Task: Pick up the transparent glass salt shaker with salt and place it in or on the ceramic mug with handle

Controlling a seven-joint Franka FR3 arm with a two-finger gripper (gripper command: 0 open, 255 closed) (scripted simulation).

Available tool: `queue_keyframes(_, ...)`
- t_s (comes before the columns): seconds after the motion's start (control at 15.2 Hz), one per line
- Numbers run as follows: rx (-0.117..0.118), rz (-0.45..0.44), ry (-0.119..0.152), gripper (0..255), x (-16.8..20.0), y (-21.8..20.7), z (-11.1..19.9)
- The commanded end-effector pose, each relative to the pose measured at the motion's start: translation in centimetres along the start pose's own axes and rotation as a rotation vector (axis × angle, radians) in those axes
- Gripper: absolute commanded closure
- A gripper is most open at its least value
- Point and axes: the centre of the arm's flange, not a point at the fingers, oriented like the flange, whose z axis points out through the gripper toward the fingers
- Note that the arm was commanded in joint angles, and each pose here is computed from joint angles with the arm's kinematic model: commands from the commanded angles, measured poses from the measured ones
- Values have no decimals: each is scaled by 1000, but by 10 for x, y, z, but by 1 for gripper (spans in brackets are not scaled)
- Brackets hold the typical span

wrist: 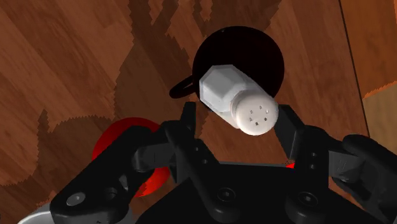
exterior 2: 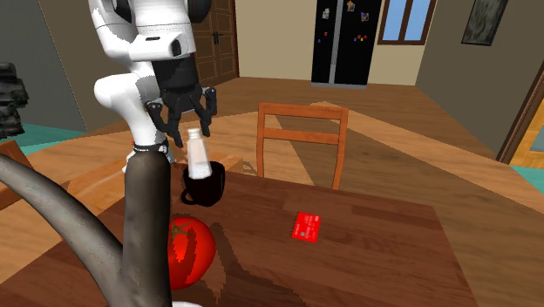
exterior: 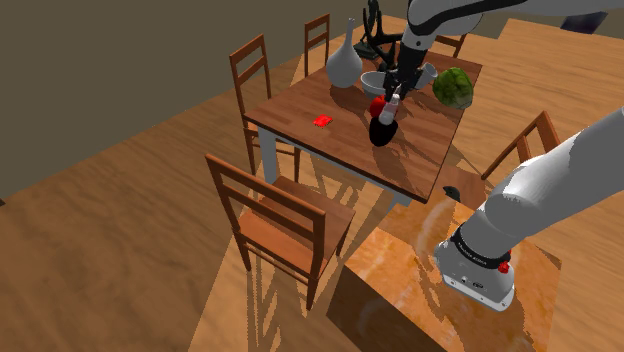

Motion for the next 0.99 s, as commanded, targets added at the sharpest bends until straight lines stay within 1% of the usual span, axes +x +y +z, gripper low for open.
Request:
queue_keyframes(0.0, 0, 0, 0, 0, 0, 0, 0)
queue_keyframes(0.26, 0, 0, 0, 0, 0, 0, 0)
queue_keyframes(0.53, 0, 0, 0, 0, 0, 0, -50)
queue_keyframes(0.92, 0, 0, 0, 0, 0, 0, -50)
